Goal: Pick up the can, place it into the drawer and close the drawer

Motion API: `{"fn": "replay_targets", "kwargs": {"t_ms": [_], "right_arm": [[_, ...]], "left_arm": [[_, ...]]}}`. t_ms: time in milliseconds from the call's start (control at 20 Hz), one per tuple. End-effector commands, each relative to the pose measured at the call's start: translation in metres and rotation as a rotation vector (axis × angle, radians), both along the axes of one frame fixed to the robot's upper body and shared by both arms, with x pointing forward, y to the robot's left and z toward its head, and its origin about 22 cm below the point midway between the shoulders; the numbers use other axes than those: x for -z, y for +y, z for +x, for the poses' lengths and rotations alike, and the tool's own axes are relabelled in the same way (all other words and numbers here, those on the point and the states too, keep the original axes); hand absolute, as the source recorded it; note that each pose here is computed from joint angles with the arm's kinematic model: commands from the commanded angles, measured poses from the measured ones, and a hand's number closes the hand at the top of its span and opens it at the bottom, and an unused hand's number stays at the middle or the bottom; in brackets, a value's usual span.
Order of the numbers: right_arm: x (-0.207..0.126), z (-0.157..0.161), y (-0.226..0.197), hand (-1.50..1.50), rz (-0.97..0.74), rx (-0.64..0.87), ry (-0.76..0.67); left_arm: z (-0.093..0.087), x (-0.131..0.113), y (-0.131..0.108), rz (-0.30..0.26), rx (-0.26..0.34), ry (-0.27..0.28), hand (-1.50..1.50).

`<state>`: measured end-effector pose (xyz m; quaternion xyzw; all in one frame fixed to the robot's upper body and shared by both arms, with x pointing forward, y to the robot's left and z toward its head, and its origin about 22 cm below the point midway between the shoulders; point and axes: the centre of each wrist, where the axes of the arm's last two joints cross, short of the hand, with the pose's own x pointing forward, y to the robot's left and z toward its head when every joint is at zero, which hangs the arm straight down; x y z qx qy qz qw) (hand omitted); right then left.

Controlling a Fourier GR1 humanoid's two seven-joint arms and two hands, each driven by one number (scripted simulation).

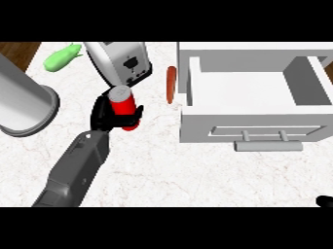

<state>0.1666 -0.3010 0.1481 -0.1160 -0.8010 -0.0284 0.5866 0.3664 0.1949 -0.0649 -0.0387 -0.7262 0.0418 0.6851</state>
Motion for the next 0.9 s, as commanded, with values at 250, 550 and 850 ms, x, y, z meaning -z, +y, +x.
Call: {"fn": "replay_targets", "kwargs": {"t_ms": [250,550,850], "right_arm": [[-0.001,-0.007,0.002,-1.5,-0.021,0.014,-0.003],[-0.004,-0.016,0.001,-1.5,-0.015,0.016,-0.011],[0.007,-0.004,-0.009,-1.5,-0.023,0.019,-0.001]], "left_arm": [[0.025,-0.082,-0.042,0.061,0.128,-0.058,1.5],[0.036,-0.15,-0.086,0.043,0.152,-0.081,1.5],[0.031,-0.212,-0.124,0.072,0.171,-0.119,1.5]]}}
